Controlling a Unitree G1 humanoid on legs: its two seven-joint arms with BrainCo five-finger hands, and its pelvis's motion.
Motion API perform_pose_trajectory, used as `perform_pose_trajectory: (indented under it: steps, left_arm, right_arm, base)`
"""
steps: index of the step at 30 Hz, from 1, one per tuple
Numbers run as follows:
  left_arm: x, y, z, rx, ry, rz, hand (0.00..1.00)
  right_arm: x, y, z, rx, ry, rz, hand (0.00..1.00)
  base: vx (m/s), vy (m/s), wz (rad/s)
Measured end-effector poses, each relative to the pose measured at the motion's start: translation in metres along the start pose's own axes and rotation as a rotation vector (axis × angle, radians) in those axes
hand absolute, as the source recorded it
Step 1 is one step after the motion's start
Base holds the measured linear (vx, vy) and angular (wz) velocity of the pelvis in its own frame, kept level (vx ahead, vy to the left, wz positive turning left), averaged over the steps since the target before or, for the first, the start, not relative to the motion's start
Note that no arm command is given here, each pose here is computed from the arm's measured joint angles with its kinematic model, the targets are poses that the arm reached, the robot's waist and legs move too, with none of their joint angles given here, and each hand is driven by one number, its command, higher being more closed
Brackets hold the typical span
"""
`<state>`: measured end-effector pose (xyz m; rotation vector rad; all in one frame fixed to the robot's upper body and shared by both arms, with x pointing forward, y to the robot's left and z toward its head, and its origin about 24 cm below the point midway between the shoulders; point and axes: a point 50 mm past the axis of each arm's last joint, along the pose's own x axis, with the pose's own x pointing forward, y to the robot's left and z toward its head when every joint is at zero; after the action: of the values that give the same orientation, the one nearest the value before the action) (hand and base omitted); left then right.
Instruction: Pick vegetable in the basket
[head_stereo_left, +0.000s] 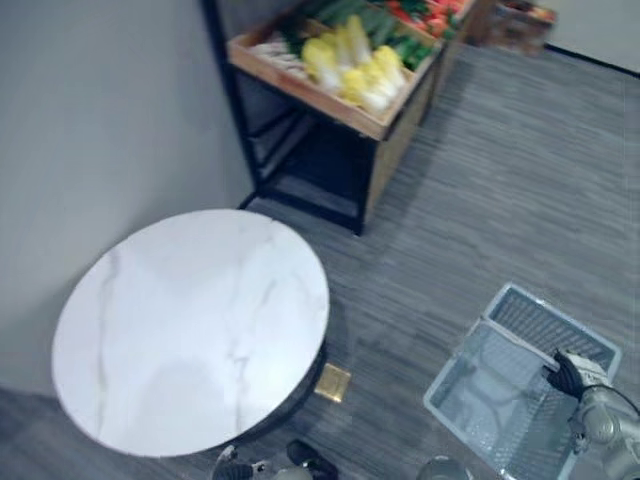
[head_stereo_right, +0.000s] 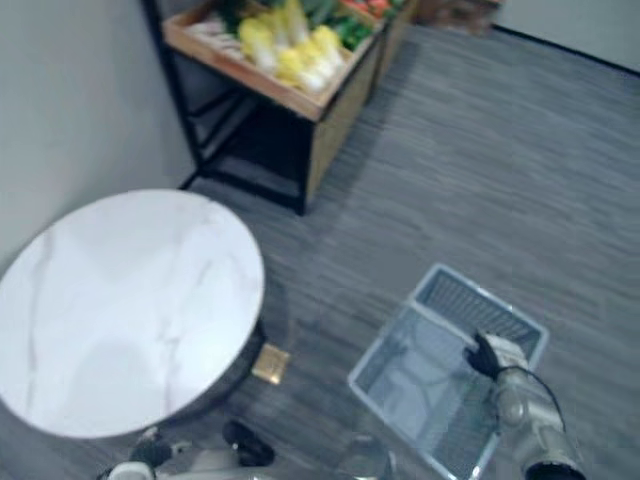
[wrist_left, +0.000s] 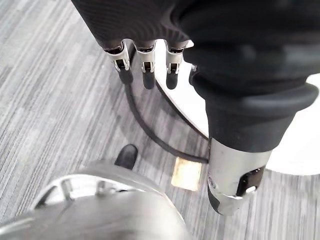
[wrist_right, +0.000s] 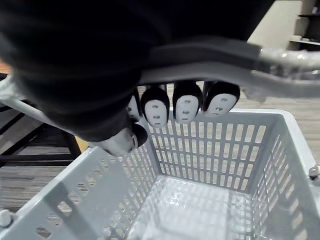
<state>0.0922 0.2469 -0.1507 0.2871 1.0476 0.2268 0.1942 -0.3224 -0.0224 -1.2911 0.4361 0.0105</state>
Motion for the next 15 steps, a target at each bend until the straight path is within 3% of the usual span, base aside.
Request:
perform_pose_trajectory:
  steps: [9, 15]
  left_arm:
    - [-0.008, -0.026, -0.013, -0.064, 0.036, -0.046, 0.0]
    - [-0.013, -0.03, -0.023, -0.102, 0.05, -0.039, 0.0]
  right_arm:
    - [-0.018, 0.014, -0.002, -0.031, -0.013, 0.052, 1.0]
    - [-0.013, 0.016, 0.014, -0.057, -0.086, 0.065, 1.0]
  base:
    - [-0.1, -0.303, -0.5]
    - [-0.03, -0.02, -0.8]
